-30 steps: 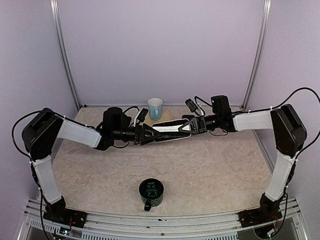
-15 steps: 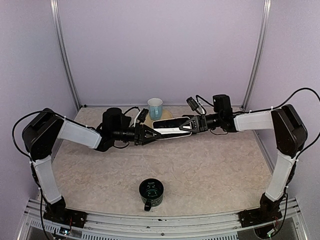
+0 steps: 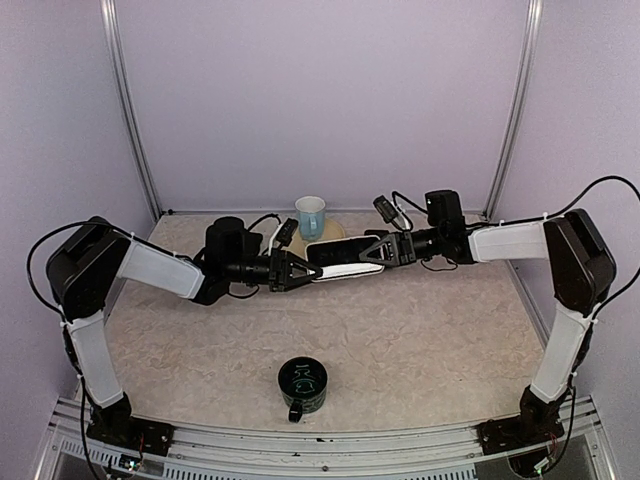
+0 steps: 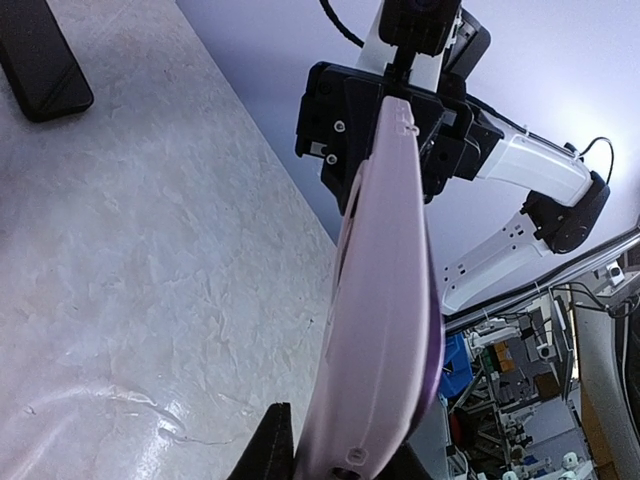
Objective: Put the phone into the phone case
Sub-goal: Press the corner of the phone case at the bottom right corner of the phone case.
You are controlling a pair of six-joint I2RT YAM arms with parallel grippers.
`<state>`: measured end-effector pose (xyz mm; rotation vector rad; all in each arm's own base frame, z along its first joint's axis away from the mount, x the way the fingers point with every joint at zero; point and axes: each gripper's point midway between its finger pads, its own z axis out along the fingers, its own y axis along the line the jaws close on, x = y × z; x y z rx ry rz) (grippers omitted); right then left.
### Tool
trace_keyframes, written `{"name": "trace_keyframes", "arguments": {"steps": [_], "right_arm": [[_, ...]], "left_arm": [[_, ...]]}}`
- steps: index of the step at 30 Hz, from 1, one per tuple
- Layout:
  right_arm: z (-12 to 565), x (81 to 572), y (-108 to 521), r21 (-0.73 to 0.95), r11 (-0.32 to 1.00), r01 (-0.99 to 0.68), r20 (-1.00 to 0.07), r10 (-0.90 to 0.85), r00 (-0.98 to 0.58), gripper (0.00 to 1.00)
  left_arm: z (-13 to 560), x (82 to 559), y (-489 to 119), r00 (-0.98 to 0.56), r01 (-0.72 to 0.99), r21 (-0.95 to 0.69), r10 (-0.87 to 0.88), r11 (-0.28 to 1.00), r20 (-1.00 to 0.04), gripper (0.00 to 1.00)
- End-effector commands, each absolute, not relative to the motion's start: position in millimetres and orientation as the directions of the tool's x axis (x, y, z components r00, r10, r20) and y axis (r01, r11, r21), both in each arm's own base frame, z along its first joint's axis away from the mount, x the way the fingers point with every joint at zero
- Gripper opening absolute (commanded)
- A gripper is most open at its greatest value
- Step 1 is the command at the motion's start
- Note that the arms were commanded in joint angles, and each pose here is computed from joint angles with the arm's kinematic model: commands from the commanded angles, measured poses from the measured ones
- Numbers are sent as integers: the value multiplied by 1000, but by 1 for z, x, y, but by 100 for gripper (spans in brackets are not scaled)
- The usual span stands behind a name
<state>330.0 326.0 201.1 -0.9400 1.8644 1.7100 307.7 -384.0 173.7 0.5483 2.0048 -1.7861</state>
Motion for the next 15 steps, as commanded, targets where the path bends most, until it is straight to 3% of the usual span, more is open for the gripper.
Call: {"name": "trace_keyframes", "arguments": {"steps": [1,7,15], "right_arm": [[215,339,322,578,61,-814,-800,-156,-579,0],[225,332,322,567,15,-824,-815,-136,-563,0],[216,348,320,514,155,-844,-829,-165,-535,0]], "left_arm": [[183,309,-385,-849,528,-846,7,74,-529,0],[195,300,-387,-852,524,-852,11,-4,-524,0],[177,324,-387,-849,514,-833,-19,205,-529,0]]}}
